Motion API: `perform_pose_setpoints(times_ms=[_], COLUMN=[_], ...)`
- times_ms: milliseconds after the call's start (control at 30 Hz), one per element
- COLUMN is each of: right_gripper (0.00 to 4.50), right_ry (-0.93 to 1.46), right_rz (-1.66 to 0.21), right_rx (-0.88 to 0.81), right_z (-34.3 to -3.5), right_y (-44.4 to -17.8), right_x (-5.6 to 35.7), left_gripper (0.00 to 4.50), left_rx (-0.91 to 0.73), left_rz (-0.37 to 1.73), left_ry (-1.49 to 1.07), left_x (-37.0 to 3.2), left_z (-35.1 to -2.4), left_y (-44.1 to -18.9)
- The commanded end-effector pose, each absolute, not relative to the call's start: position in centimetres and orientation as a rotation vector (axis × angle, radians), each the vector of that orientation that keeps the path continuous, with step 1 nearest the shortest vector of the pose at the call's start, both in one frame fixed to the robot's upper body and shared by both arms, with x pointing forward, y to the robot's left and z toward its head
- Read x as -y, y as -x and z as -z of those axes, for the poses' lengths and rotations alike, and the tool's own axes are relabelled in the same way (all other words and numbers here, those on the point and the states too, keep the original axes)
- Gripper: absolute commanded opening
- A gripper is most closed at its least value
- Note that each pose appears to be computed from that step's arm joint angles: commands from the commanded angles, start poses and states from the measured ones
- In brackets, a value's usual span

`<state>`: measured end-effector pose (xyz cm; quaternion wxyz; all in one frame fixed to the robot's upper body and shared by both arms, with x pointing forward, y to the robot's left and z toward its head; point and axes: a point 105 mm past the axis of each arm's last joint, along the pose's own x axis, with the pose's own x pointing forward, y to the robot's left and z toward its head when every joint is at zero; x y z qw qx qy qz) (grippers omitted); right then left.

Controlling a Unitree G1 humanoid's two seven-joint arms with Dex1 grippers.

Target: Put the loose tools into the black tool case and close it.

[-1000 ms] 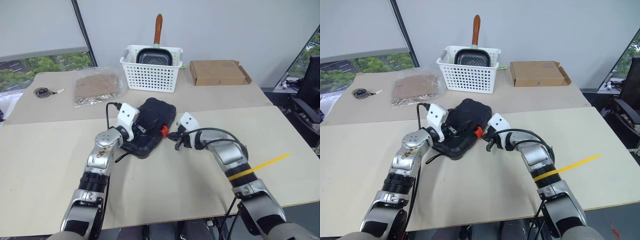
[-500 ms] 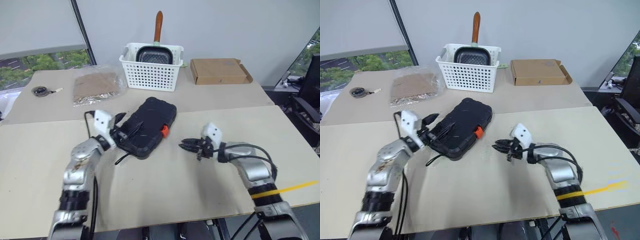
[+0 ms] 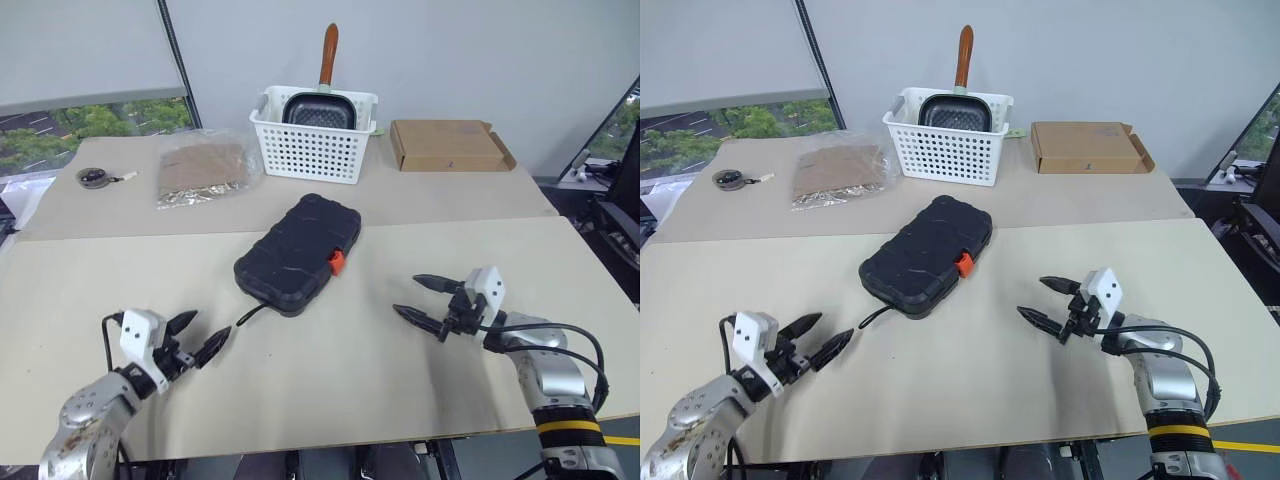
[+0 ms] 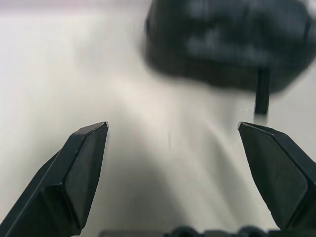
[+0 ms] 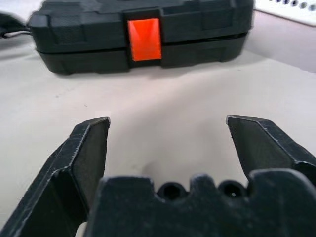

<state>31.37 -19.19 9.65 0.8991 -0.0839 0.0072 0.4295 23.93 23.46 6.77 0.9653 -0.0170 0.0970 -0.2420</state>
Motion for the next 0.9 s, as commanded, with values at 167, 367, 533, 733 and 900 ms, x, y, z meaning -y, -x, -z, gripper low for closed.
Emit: perform_pose_setpoints(times_ms=[167,367,533,733,900], right_gripper=[4.43,4.43,4.43,4.43,4.43], right_ry=[0.220,0.243,0.249,0.251,0.254], right_rz=[-0.851,-0.868,-0.887,-0.875,-0.868], right_rx=[0.035,0.015,0.002,-0.015,-0.020], right_z=[-11.1,-10.7,-10.3,-9.9,-9.8], right_y=[-32.5,-32.5,-32.3,-32.2,-32.3], right_x=[20.7,20.8,20.7,21.0,21.2], left_gripper=[4.50,4.50,4.50,4.50,4.50], left_rx=[-0.171,-0.165,-0.167,-0.171,-0.175], left_rz=[0.484,0.473,0.470,0.471,0.475], left_ry=[-0.006,-0.006,-0.009,-0.010,-0.024], left_x=[-23.3,-23.3,-23.4,-23.4,-23.4], left_z=[-7.0,-7.2,-7.2,-7.1,-7.1], left_y=[-23.3,-23.1,-23.0,-22.9,-23.0])
